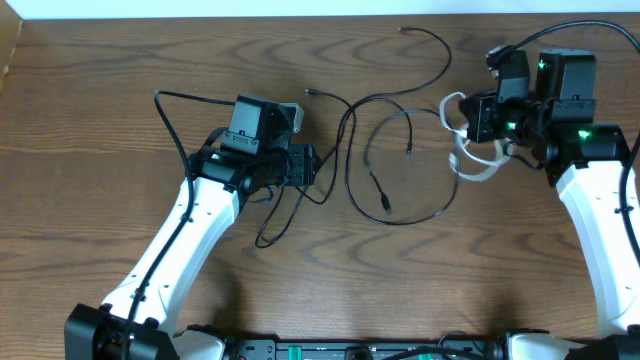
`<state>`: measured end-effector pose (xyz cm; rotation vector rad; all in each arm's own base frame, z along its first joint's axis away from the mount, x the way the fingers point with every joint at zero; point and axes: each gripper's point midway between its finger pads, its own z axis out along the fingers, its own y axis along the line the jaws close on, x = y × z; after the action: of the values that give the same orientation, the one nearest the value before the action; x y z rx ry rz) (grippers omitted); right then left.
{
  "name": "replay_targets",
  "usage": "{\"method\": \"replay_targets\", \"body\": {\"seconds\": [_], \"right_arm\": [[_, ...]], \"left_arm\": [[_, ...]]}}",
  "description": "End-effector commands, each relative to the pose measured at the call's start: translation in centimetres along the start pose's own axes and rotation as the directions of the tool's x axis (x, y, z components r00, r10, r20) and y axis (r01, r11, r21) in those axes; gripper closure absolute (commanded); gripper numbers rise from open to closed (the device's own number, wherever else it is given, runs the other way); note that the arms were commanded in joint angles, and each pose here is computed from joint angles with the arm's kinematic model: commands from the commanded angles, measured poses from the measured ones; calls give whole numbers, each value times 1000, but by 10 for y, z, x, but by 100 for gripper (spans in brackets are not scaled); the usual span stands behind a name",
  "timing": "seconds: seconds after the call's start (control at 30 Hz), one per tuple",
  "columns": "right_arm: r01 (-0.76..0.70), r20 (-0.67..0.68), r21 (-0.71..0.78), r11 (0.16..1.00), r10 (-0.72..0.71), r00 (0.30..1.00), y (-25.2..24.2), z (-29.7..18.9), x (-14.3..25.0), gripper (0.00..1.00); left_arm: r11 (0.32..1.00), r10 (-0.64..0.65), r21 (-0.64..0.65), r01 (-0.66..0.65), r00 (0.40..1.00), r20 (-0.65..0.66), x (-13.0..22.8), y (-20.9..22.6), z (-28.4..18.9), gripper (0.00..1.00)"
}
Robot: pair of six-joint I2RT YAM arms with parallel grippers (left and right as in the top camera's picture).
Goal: Untangle cables
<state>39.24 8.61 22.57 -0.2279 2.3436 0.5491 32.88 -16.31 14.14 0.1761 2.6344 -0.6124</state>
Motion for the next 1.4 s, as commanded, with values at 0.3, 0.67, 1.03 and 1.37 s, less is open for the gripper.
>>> {"method": "replay_targets", "body": {"seconds": [0.3,0.67,1.03,1.37], "right_arm": [[6,-93,104,995,4,996,-21,-3,22,99],[155,-57,-227,962,-172,984,39,-3,22,99],[-68,-68,499,864,118,991,-77,-20,28,99],[455,-92,-278,846,-496,864,47,1,53,99]], "left_arm": [[1000,19,-6,-19,1000,9,-5,-1,0,42],[1000,20,-5,-20,1000,12,-6,-1,0,42],[1000,20,-5,-20,1000,12,-6,-1,0,42],[1000,20,-5,-20,1000,12,-5,-1,0,42]]}}
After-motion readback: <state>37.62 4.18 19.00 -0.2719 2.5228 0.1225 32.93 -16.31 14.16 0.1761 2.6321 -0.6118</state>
